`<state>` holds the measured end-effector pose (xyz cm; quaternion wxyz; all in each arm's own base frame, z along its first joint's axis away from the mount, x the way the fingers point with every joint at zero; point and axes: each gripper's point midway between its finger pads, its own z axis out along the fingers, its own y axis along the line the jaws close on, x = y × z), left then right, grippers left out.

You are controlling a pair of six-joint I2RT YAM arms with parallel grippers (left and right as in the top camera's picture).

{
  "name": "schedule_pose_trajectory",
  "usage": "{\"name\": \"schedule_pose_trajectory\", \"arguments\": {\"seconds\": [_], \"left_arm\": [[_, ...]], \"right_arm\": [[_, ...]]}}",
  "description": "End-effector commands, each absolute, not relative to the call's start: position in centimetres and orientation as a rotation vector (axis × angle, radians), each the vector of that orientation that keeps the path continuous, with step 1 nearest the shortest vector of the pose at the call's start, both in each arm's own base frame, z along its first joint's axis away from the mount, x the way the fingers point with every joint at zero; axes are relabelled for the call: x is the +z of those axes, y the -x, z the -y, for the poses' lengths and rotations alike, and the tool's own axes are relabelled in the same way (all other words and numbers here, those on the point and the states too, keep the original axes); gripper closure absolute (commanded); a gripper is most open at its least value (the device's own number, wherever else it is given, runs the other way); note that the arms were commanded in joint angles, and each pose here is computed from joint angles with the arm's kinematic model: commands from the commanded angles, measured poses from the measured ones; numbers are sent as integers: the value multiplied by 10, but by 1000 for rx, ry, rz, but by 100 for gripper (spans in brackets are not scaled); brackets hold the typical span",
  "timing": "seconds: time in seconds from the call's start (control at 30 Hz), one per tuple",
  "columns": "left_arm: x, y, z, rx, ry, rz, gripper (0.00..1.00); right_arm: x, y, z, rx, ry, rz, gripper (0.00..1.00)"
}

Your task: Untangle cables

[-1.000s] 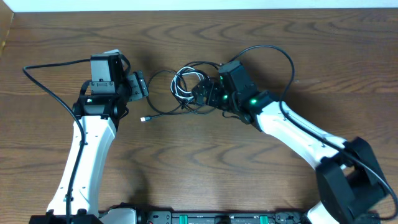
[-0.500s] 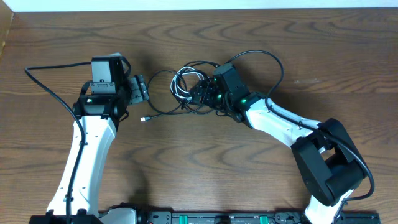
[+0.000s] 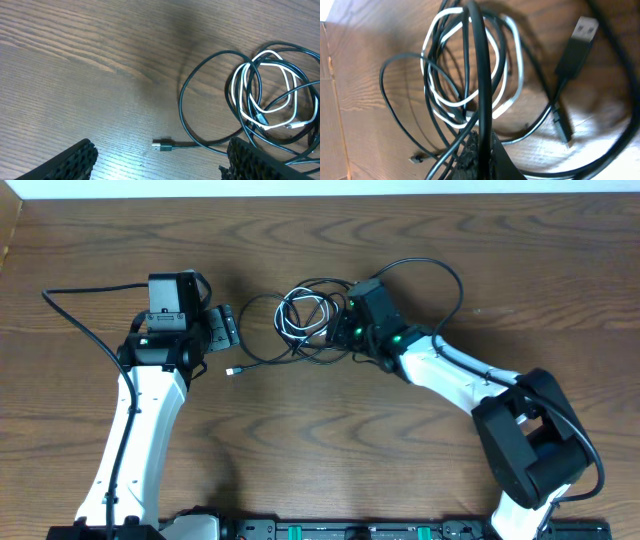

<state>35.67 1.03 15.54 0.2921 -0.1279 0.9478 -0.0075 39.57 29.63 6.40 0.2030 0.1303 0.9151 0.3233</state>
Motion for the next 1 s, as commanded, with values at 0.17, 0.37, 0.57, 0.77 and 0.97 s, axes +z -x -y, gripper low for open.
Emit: {"name": "schedule_pose_trajectory", "arguments": {"seconds": [0.17,0.37,0.57,0.77,0.97], "left_arm": [[155,-355,-13,-9,346,-2530,16],[155,-355,-13,-10,346,-2531,16],[155,-355,-12,-14,346,-2531,16],[156,-356,12,-195,291,-2546,16],[165,-348,64,-501,-118,-2525,16]], "right_arm": [[210,-425,-228,897,-268,-2210,99],[314,-405,-182,903,-273,-1957,99],[374,-372,-167,918,-212,-1813,99],[379,-367,-168,937,-196,-1804,99],[388,-371,-164,921,-211,-1755,99]]}}
